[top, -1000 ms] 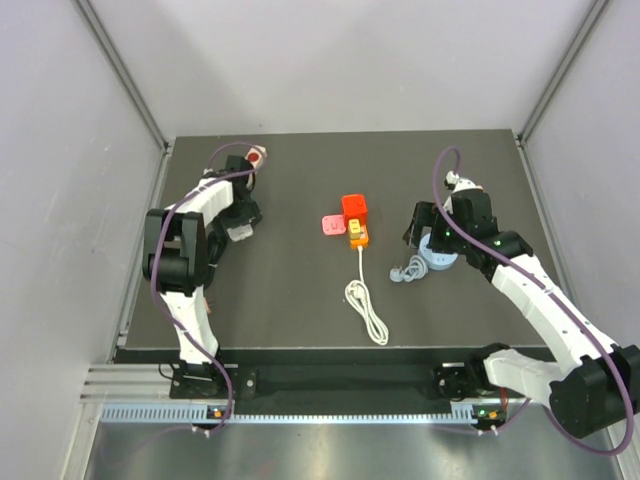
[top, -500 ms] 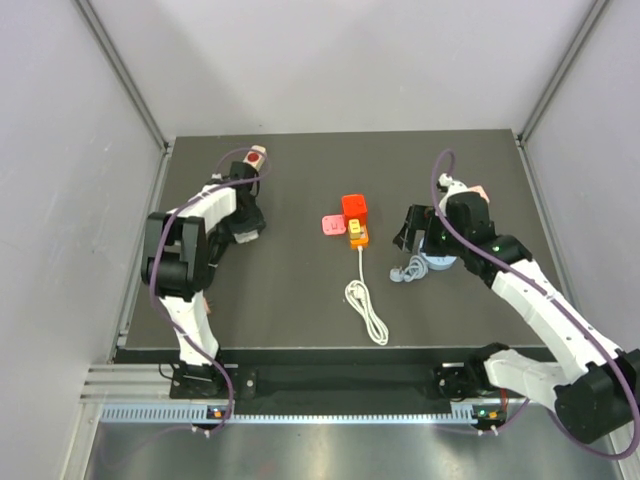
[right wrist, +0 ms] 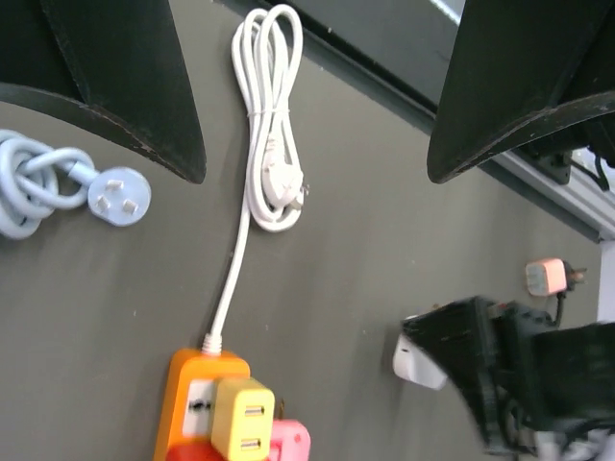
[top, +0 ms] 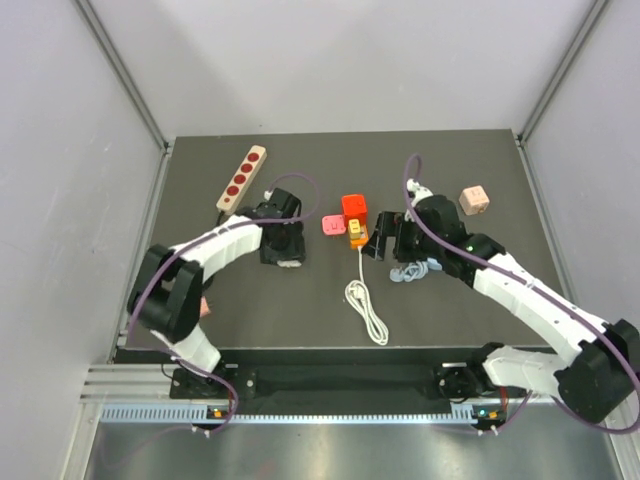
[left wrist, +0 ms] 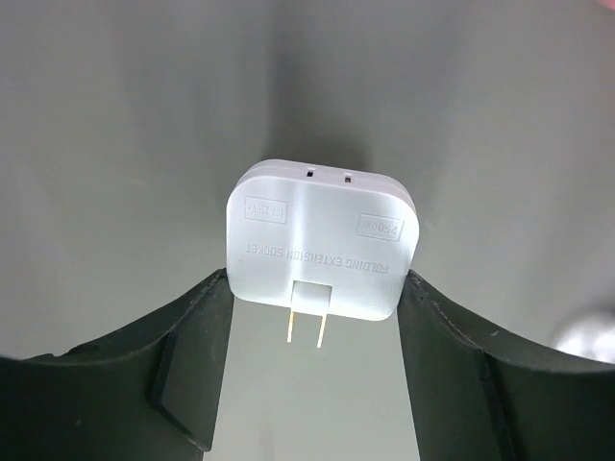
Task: Insert the plug
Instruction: Pick up the plug from the center of the board.
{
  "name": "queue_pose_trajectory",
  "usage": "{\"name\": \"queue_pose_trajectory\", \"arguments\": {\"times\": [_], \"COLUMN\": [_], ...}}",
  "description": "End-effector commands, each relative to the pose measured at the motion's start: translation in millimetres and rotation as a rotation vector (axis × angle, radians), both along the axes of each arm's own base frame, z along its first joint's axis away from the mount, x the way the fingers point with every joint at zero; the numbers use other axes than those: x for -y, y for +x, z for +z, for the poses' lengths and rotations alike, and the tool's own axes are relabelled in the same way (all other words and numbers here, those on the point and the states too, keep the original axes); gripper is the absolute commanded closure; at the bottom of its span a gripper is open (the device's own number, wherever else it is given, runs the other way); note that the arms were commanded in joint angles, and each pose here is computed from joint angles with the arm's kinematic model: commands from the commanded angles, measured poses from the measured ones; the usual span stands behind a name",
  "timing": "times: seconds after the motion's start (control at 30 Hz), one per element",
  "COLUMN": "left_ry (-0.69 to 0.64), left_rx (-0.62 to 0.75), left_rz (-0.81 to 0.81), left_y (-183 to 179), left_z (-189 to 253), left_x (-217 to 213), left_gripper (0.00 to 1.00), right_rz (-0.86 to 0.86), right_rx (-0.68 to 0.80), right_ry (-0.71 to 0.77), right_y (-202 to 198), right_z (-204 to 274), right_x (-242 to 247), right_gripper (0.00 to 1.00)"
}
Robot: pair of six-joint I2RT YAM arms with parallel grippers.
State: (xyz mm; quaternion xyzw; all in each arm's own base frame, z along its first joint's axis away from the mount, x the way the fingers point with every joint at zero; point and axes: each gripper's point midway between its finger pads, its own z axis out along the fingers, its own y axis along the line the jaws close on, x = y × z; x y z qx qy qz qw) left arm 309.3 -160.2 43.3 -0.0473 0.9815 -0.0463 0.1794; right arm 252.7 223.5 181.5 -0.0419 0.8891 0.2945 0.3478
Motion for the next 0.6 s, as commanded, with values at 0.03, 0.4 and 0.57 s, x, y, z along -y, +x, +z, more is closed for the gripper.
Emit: {"name": "queue_pose_trajectory", "arguments": {"times": [0.03,0.4,0.57], "left_ry": [-0.215,-0.461,-0.411], "left_rx": [0.247,0.542,0.621], "left_rz": [-0.233,-0.643,-0.778], "left_y": [-1.2,-73.9,-93.6], "left_z": [75.9,156.5,170.5], "left_x": [56.5,112.1,130.7], "left_gripper": [1.00,1.00,1.00], "right_rz": [0.039,0.336,0.370], "right_rx": [0.012,-0.146,-0.149], "right_ry": [0.083,0.228,0.239], "right_y": [13.4,-1.4,-18.0], "right_z": [28.4,53.4,59.1], "right_x": [-20.5,-40.8,-39.0], "right_gripper": [0.04,0.24,0.26]}}
